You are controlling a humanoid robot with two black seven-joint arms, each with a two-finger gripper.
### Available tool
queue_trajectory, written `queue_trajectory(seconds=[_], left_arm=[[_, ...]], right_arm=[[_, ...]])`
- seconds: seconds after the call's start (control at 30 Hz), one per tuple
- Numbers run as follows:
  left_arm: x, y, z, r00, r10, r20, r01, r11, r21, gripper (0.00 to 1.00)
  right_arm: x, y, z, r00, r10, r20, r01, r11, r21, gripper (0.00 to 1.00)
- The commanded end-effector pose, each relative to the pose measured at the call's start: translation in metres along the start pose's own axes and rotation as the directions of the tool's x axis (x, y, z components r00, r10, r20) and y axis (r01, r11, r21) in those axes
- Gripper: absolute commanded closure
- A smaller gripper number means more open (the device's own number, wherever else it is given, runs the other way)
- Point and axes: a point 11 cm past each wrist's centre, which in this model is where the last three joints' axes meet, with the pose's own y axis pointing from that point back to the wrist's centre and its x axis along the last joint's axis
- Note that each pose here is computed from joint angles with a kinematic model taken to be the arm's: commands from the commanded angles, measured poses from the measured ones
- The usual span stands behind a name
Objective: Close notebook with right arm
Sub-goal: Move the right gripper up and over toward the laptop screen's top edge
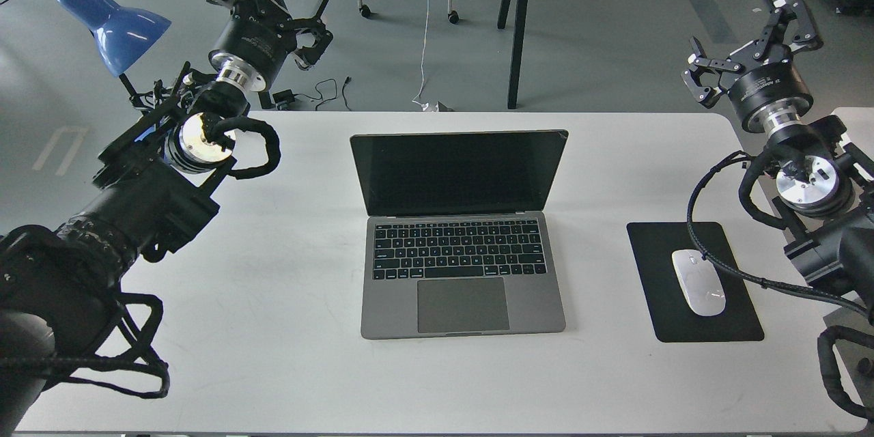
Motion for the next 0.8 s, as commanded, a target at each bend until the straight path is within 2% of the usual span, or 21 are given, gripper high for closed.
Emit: queue_trajectory(seconds=[0.0,0.2,0.5,0.67,0.77], left_arm=[[0.000,0.000,0.000,1.000,0.000,0.000,0.000,1.000,0.000,0.00],[0.000,0.000,0.002,1.000,-0.001,-0.001,0.001,1.000,-0.003,0.00],[0.001,0.000,0.001,1.000,0.000,-0.001,0.000,1.000,-0.002,0.00],[0.001,0.000,0.001,1.000,0.000,-0.001,0.000,1.000,-0.001,0.00],[0.000,0.000,0.000,1.000,0.000,-0.003,0.000,1.000,-0.002,0.00]], right_arm=[[-0.004,-0.002,0.000,1.000,-0.010,-0.004,0.010,1.000,-0.002,0.00],[-0.012,-0.004,0.007,0.998,-0.043,-0.049,0.041,0.998,-0.043,0.00],[-0.064,-0.033,0.023,0.950,-0.202,-0.239,0.154,0.966,-0.205,0.00],[-0.097,-0.037,0.065,0.889,-0.330,-0.319,0.212,0.912,-0.351,0.00],[-0.104,-0.034,0.084,0.870,-0.367,-0.328,0.222,0.887,-0.404,0.00]])
